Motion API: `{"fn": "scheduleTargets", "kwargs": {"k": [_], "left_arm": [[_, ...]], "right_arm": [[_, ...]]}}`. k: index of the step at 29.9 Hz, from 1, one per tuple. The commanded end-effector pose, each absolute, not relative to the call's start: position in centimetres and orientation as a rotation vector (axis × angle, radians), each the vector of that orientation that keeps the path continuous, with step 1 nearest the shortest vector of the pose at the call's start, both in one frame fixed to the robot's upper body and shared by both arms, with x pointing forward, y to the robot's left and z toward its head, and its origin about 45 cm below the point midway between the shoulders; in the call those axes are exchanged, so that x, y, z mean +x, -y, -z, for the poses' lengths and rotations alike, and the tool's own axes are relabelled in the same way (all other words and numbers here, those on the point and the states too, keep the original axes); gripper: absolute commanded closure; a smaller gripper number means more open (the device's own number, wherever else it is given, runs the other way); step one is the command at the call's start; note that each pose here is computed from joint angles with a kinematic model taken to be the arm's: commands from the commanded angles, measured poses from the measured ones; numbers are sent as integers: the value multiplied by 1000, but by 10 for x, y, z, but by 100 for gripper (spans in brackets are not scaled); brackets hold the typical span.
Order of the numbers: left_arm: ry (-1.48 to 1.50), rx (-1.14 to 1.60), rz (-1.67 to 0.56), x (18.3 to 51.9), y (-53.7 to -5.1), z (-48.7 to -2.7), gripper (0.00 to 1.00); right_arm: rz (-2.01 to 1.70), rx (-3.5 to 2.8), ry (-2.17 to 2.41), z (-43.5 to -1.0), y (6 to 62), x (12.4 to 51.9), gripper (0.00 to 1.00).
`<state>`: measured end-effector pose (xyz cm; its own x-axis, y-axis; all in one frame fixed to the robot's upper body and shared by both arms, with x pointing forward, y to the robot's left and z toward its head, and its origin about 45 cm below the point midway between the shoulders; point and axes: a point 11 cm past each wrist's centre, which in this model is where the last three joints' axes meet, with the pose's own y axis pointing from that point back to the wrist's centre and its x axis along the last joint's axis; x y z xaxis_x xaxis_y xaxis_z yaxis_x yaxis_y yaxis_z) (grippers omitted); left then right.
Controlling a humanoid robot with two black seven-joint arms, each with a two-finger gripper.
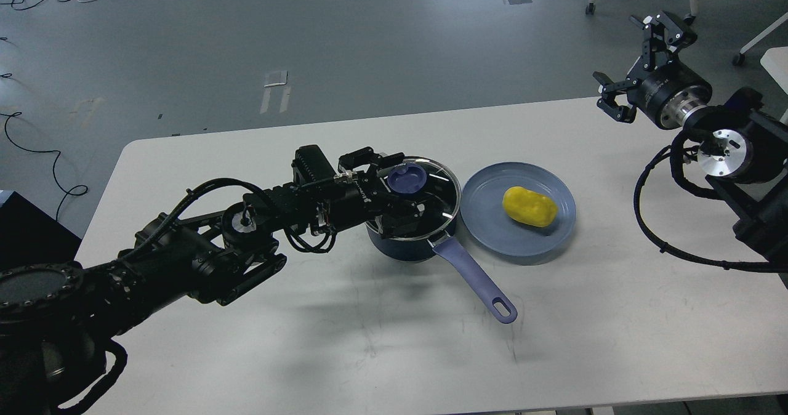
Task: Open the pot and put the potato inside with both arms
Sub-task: 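Grasp the blue knob of the glass lid with the left gripper and lift, then move the glass lid beside the pot and lower it onto the table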
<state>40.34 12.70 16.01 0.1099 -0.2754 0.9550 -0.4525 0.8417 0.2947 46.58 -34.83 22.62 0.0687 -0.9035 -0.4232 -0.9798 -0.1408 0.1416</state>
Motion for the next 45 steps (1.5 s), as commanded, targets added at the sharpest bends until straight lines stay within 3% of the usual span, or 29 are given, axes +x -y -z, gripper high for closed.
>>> {"fn": "scheduleTargets", "kwargs": {"k": [1, 6, 8, 12, 17, 24, 33, 38, 45], "left_arm": [[1480, 636, -153, 408, -132, -158, 6], [1482, 641, -153, 409, -133, -158, 21], [1486, 646, -152, 410, -135, -159, 33], [1486, 650, -154, 410, -136, -159, 34], [1491, 650, -155, 411, -137, -160, 49], [1500, 654, -160, 413, -145, -164, 51], [1555, 567, -153, 410, -141, -205, 50], [1586, 617, -178, 422, -166, -220, 50], [1615, 738, -300, 434, -242, -237, 50]], "right_arm": [[-626, -2151, -1938, -226, 349, 466, 0], [-621, -2147, -1946, -227, 353, 466, 0], [-617, -2147, -1951, -227, 355, 465, 0], [-617, -2146, -1953, -227, 356, 465, 0], [-618, -2144, -1957, -226, 356, 465, 0], [-619, -2142, -1957, -225, 356, 465, 0], [-618, -2140, -1959, -225, 357, 465, 0], [-619, -2143, -1956, -225, 355, 465, 0], [-619, -2134, -1967, -225, 356, 465, 0]]}}
